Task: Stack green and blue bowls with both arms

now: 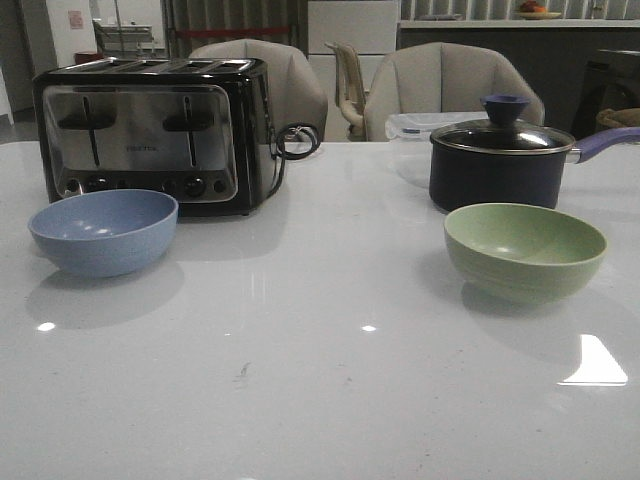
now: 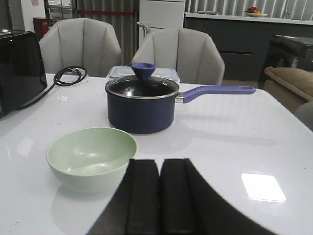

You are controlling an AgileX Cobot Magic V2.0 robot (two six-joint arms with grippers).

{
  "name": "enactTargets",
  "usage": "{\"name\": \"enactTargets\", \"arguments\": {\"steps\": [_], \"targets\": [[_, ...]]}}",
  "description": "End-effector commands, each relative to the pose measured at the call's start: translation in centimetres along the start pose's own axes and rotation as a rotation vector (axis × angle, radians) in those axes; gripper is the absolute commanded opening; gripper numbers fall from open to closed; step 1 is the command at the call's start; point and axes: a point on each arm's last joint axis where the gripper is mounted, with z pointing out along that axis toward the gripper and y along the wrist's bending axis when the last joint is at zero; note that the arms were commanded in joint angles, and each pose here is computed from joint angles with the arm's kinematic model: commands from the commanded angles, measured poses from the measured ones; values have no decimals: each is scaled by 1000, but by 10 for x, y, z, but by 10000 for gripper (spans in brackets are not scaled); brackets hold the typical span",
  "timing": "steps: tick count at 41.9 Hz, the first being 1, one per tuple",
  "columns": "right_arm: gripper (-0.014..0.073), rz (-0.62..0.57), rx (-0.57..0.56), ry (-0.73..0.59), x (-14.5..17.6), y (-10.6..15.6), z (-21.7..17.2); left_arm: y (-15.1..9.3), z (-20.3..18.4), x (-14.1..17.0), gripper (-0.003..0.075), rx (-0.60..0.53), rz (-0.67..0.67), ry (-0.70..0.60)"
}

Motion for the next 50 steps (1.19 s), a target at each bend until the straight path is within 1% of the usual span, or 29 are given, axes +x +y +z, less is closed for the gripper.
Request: {"name": "enactTargets", "arguments": {"steps": [1,26,33,36,39,42,43,44,47,50], "targets": [[36,-5,18,-117,-11,-1,-2,-1,-1,-7,98,10,-15,-96],[36,-5,18,-117,-11,-1,-2,-1,-2,-7,98,10,-15,-100],[36,-6,18,-121,-12,-1,-2,-1,-3,-15,98,12,-15,-190],[36,-15,22,-160,-16,-2,-3,-1,-4,-22,98,14,-16,-259],[36,-13,23,-194,-25,-2,-5,-1,-7,-34,98,16,-16,-347],[36,-13,21,-227,-44,-2,-9,-1,-12,-53,98,16,-16,-409],[36,-13,20,-247,-54,-2,-11,0,-15,-64,98,15,-16,-430],[36,-13,18,-254,-62,-1,-13,0,-16,-68,98,14,-16,-429],[36,-15,16,-290,-89,-1,-21,1,-25,-97,98,11,-16,-447],[36,-16,12,-309,-120,-1,-27,1,-32,-125,98,8,-16,-427]]}}
